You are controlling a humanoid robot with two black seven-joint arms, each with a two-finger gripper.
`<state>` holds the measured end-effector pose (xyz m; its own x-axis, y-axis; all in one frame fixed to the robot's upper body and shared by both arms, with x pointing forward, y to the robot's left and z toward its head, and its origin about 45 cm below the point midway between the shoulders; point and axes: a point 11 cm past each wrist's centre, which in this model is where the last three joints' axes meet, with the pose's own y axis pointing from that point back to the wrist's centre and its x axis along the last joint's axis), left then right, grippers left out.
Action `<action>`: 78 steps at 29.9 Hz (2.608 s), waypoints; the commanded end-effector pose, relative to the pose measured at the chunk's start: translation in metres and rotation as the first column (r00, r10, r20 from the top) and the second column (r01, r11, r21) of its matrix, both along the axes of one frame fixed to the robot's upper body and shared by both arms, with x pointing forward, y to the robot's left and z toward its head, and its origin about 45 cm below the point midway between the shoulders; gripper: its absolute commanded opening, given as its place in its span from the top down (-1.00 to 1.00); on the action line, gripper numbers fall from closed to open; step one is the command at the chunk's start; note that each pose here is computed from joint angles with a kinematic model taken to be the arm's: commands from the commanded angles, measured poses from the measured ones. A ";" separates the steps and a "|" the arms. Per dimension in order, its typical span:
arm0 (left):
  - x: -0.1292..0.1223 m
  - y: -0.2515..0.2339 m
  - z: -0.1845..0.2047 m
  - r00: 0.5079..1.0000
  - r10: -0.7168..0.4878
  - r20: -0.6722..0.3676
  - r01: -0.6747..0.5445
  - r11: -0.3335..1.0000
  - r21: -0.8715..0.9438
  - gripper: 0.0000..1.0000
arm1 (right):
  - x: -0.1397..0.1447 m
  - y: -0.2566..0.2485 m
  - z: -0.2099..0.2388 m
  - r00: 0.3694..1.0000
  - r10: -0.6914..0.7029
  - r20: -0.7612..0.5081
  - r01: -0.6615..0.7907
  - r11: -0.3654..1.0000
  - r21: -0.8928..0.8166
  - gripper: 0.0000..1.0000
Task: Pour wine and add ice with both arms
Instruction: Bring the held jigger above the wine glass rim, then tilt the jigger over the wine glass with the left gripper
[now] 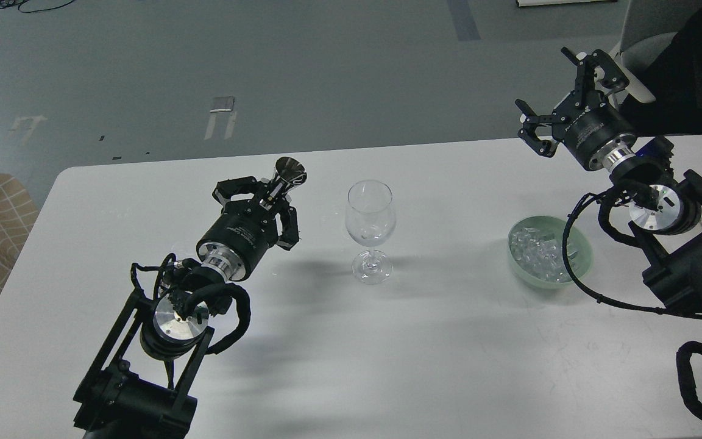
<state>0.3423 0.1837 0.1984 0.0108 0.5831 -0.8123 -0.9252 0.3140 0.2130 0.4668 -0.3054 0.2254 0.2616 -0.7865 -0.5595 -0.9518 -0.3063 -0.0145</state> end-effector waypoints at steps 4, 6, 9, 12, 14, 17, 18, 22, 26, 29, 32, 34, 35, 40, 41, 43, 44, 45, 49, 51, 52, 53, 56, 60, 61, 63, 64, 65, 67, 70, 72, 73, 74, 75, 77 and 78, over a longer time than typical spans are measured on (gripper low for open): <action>0.004 -0.007 0.006 1.000 -0.019 0.011 0.019 1.000 0.007 1.00 | 0.000 0.000 -0.001 1.000 -0.001 -0.001 0.001 1.000 0.000 -1.00; 0.005 -0.010 0.008 1.000 -0.029 0.005 0.029 0.999 0.012 1.00 | 0.000 0.000 -0.001 1.000 -0.001 0.000 0.001 1.000 0.002 -1.00; 0.007 -0.011 0.010 0.999 -0.035 0.011 0.035 0.999 0.025 1.00 | 0.000 0.000 -0.001 1.000 -0.003 -0.002 0.003 1.000 0.002 -1.00; 0.007 -0.012 0.012 0.999 -0.040 0.013 0.040 0.999 0.029 1.00 | 0.000 -0.001 -0.001 1.000 -0.004 -0.002 0.004 1.000 0.003 -1.00; 0.004 -0.020 0.014 0.998 -0.068 0.016 0.067 0.997 0.030 1.00 | 0.000 0.000 0.001 1.000 -0.002 0.002 0.002 1.000 0.004 -1.00; 0.003 -0.022 0.017 0.997 -0.072 0.019 0.071 0.997 0.032 1.00 | 0.000 -0.001 -0.001 1.000 -0.004 0.000 0.004 1.000 0.004 -1.00; 0.003 -0.022 0.017 0.997 -0.071 0.020 0.071 0.997 0.032 1.00 | 0.000 0.000 0.001 1.000 -0.004 0.001 0.004 1.000 0.004 -1.00; 0.002 -0.024 0.016 0.996 -0.088 0.016 0.087 0.995 0.058 0.99 | 0.000 0.000 0.000 1.000 -0.004 0.000 0.004 1.000 0.005 -1.00; -0.002 -0.034 0.012 0.993 -0.119 0.017 0.116 0.988 0.099 0.99 | 0.000 0.001 -0.001 1.000 -0.003 -0.002 0.003 1.000 0.006 -1.00; -0.003 -0.036 0.011 0.990 -0.139 0.016 0.135 0.979 0.150 0.99 | 0.000 0.001 0.000 1.000 -0.003 0.000 0.003 1.000 0.006 -1.00; -0.001 -0.037 0.014 0.989 -0.146 0.024 0.140 0.977 0.162 0.99 | 0.000 0.001 0.000 1.000 -0.002 0.001 0.002 1.000 0.006 -1.00; 0.001 -0.038 0.017 0.988 -0.150 0.030 0.143 0.976 0.164 0.99 | 0.000 0.001 -0.001 1.000 -0.002 -0.001 0.002 1.000 0.006 -1.00; 0.001 -0.038 0.017 0.988 -0.150 0.031 0.143 0.976 0.164 0.99 | 0.000 0.001 0.000 1.000 -0.002 0.001 0.002 1.000 0.006 -1.00; 0.003 -0.041 0.021 0.986 -0.158 0.043 0.149 0.973 0.174 0.99 | 0.000 0.001 -0.001 1.000 -0.002 -0.002 0.002 1.000 0.007 -1.00; 0.002 -0.043 0.021 0.985 -0.166 0.046 0.155 0.970 0.188 0.99 | 0.000 0.002 -0.001 1.000 -0.001 -0.001 0.001 1.000 0.008 -1.00; 0.001 -0.045 0.020 0.983 -0.175 0.052 0.159 0.963 0.219 0.99 | 0.000 0.002 -0.001 1.000 -0.001 -0.001 0.001 1.000 0.008 -1.00; 0.001 -0.046 0.020 0.983 -0.178 0.050 0.162 0.960 0.228 0.99 | 0.000 0.002 -0.001 1.000 -0.002 0.000 0.002 1.000 0.008 -1.00; 0.000 -0.047 0.018 0.981 -0.188 0.046 0.172 0.956 0.240 0.99 | 0.000 0.001 -0.001 1.000 -0.002 -0.002 0.002 1.000 0.007 -1.00; -0.001 -0.049 0.020 0.980 -0.195 0.047 0.178 0.954 0.241 0.99 | 0.000 0.002 -0.001 1.000 -0.001 0.000 0.001 1.000 0.009 -1.00; 0.001 -0.049 0.023 0.979 -0.197 0.056 0.178 0.954 0.243 0.99 | 0.000 0.002 -0.001 1.000 -0.002 0.001 0.002 1.000 0.010 -1.00; 0.001 -0.049 0.022 0.979 -0.197 0.054 0.178 0.954 0.243 0.99 | 0.000 0.002 0.000 1.000 -0.002 0.002 0.002 1.000 0.010 -1.00; 0.001 -0.049 0.023 0.979 -0.196 0.057 0.177 0.954 0.243 0.99 | 0.000 0.003 0.000 1.000 0.000 0.001 0.000 1.000 0.011 -1.00; 0.001 -0.049 0.024 0.978 -0.196 0.065 0.173 0.949 0.264 0.99 | 0.000 0.003 0.000 1.000 0.000 0.001 0.000 1.000 0.011 -1.00; 0.001 -0.049 0.027 0.976 -0.205 0.074 0.175 0.940 0.293 0.99 | 0.000 0.004 -0.001 1.000 0.001 0.000 -0.001 1.000 0.014 -1.00; 0.001 -0.050 0.029 0.975 -0.208 0.081 0.176 0.938 0.298 0.99 | 0.000 0.005 -0.001 1.000 0.001 0.000 -0.001 1.000 0.015 -1.00; 0.000 -0.051 0.032 0.973 -0.211 0.090 0.175 0.937 0.302 0.99 | 0.000 0.005 -0.001 1.000 0.001 0.000 -0.001 1.000 0.015 -1.00; 0.000 -0.051 0.033 0.973 -0.213 0.093 0.176 0.936 0.304 0.99 | 0.000 0.005 -0.001 1.000 0.003 0.000 -0.003 1.000 0.014 -1.00; 0.000 -0.052 0.037 0.971 -0.216 0.105 0.174 0.935 0.310 0.99 | 0.000 0.006 -0.002 1.000 0.002 -0.001 -0.002 1.000 0.016 -1.00; -0.001 -0.054 0.038 0.968 -0.227 0.110 0.179 0.925 0.335 0.99 | 0.000 0.006 -0.001 1.000 0.002 0.000 -0.002 1.000 0.016 -1.00; -0.001 -0.056 0.039 0.964 -0.237 0.119 0.180 0.914 0.364 0.98 | 0.000 0.007 -0.002 1.000 0.005 -0.001 -0.005 1.000 0.017 -1.00; -0.001 -0.057 0.040 0.964 -0.237 0.119 0.180 0.913 0.365 0.98 | 0.000 0.008 -0.002 1.000 0.006 0.000 -0.006 1.000 0.020 -1.00; -0.001 -0.058 0.041 0.963 -0.241 0.122 0.181 0.912 0.367 0.98 | 0.000 0.008 -0.002 1.000 0.006 -0.002 -0.006 1.000 0.019 -1.00; 0.000 -0.057 0.041 0.963 -0.239 0.122 0.180 0.912 0.369 0.98 | 0.000 0.008 -0.002 1.000 0.006 0.000 -0.006 1.000 0.020 -1.00; -0.001 -0.058 0.041 0.963 -0.240 0.123 0.180 0.912 0.369 0.98 | 0.000 0.008 -0.002 1.000 0.006 0.000 -0.006 1.000 0.020 -1.00; -0.001 -0.058 0.041 0.963 -0.240 0.123 0.180 0.911 0.371 0.98 | 0.000 0.008 -0.002 1.000 0.006 0.000 -0.006 1.000 0.020 -1.00; 0.000 -0.058 0.041 0.963 -0.240 0.124 0.179 0.911 0.372 0.98 | 0.000 0.008 -0.002 1.000 0.006 0.000 -0.006 1.000 0.020 -1.00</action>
<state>0.3416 0.1258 0.2392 0.2788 0.7996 -0.5319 -0.8768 0.4379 0.1985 0.4673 -0.2975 0.2236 0.2653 -0.7742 -0.5747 -0.9502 -0.3109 -0.0198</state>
